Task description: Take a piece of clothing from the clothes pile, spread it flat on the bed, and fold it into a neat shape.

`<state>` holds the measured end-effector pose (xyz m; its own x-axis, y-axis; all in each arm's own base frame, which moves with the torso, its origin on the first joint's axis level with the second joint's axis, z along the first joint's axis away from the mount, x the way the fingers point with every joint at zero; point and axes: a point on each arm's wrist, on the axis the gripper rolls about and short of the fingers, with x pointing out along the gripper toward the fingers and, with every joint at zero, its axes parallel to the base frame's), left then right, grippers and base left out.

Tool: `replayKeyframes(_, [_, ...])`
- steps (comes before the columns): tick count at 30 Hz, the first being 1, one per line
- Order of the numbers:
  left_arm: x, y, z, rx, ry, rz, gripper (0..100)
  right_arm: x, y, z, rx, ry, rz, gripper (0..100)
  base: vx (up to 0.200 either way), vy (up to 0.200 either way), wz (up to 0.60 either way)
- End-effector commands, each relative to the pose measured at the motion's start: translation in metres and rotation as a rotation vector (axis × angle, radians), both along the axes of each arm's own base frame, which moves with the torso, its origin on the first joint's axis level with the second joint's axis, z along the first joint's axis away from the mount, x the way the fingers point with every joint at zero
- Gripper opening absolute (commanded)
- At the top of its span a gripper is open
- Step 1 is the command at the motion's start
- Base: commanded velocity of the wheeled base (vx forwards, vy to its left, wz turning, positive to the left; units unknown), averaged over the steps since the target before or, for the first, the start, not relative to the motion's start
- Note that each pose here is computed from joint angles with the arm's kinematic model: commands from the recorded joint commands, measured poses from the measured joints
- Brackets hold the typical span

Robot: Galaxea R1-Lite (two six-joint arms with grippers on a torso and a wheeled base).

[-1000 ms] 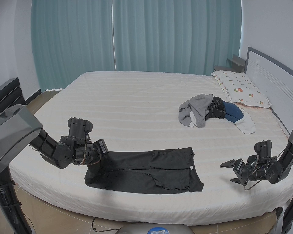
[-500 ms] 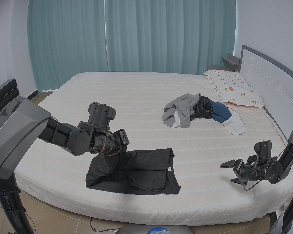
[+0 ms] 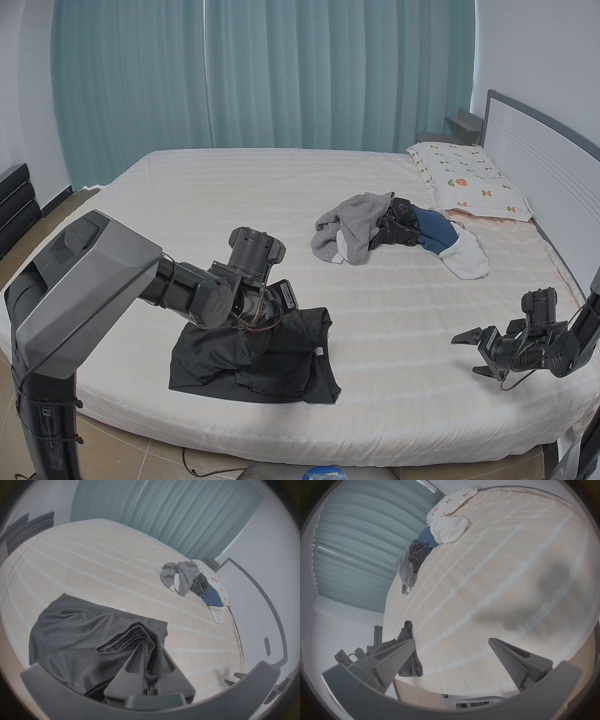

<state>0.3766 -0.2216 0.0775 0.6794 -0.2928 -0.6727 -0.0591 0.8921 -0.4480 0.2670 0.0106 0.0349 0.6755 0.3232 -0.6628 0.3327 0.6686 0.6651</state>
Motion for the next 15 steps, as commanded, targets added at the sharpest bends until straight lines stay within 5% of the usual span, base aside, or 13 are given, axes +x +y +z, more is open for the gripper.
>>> replayKeyframes(1, [-0.001, -0.010, -0.006, 0.000, 0.007, -0.020, 0, 0.000, 0.000, -0.001, 0.000, 0.002, 0.000, 100, 0.000, 0.000, 0.00])
replayKeyframes(2, [-0.001, -0.012, -0.009, 0.003, 0.012, -0.024, 0, 0.000, 0.000, -0.001, 0.000, 0.003, 0.000, 100, 0.000, 0.000, 0.00])
replayKeyframes(3, [-0.002, -0.013, -0.009, 0.003, 0.012, -0.028, 100, 0.000, 0.000, -0.001, 0.000, 0.002, 0.000, 100, 0.000, 0.000, 0.00])
replayKeyframes(15, [-0.013, -0.025, -0.008, -0.011, 0.027, -0.055, 100, 0.000, 0.000, -0.001, 0.000, 0.003, 0.000, 100, 0.000, 0.000, 0.00])
